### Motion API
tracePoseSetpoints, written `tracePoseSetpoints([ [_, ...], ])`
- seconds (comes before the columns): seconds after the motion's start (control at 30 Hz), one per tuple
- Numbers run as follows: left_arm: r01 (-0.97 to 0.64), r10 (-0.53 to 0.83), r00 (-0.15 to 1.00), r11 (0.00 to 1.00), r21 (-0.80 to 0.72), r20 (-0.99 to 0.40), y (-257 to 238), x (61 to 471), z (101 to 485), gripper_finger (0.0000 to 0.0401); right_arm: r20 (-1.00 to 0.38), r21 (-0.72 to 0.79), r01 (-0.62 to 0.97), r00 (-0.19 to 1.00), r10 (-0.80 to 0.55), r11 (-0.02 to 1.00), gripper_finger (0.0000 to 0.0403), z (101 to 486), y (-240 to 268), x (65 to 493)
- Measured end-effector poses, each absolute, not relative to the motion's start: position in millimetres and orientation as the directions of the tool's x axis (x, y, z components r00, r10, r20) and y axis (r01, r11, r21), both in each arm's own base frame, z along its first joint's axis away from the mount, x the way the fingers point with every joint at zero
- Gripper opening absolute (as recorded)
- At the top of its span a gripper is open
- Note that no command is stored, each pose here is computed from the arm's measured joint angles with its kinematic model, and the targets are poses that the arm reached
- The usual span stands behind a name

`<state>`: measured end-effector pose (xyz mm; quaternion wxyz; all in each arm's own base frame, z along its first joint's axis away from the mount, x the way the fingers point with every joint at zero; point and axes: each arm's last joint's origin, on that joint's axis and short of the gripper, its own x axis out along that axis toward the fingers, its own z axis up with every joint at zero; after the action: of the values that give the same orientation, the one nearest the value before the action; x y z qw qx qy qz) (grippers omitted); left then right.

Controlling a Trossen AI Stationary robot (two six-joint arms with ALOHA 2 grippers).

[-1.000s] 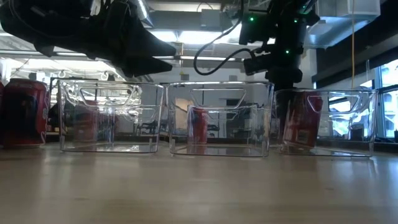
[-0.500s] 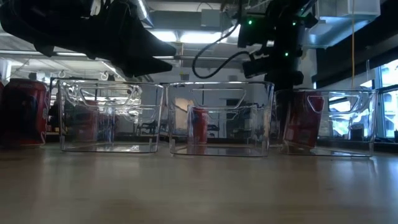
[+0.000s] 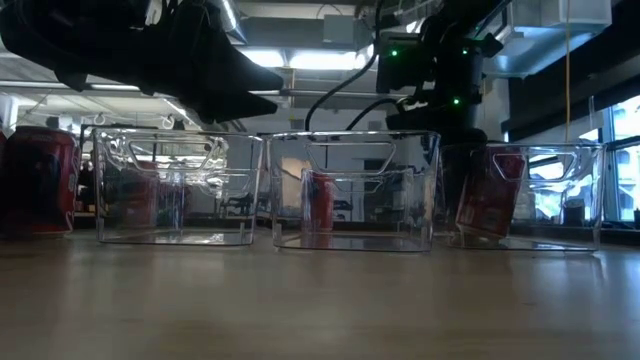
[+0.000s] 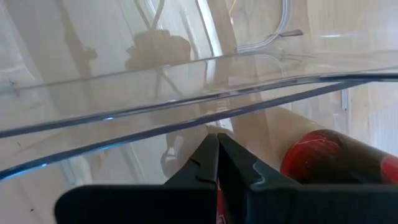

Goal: Sort soda cans
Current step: Adjust the red soda cans in the right transparent bin

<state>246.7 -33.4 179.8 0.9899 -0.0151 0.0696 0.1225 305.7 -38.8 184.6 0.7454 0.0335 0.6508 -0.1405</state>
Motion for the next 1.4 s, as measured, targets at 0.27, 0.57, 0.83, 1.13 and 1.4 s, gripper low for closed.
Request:
tracePoseSetpoints([
  [0.27,-0.245,0.240,0.960,0.970,-0.015,-0.142,-34,247,180,0.0363,-0.988,-0.107,0.248,0.084,-0.131,0.963,0.0007,182,-38,304],
  [0.57,-0.244,0.240,0.960,0.970,-0.015,-0.141,-34,247,180,0.0363,-0.989,-0.107,0.246,0.074,-0.129,0.963,0.0007,182,-38,303],
  [0.83,-0.244,0.240,0.960,0.970,-0.015,-0.141,-34,247,180,0.0363,-0.980,-0.121,0.242,0.124,-0.154,0.963,0.0007,187,-39,311],
  [1.13,-0.245,0.240,0.960,0.969,-0.018,-0.141,-34,247,180,0.0363,-0.960,-0.214,0.245,0.127,-0.250,0.946,0.0007,218,-33,321],
  [1.4,-0.244,0.240,0.960,0.970,-0.015,-0.141,-34,247,180,0.0363,-0.914,-0.337,0.211,0.161,-0.373,0.918,0.0007,241,23,323],
])
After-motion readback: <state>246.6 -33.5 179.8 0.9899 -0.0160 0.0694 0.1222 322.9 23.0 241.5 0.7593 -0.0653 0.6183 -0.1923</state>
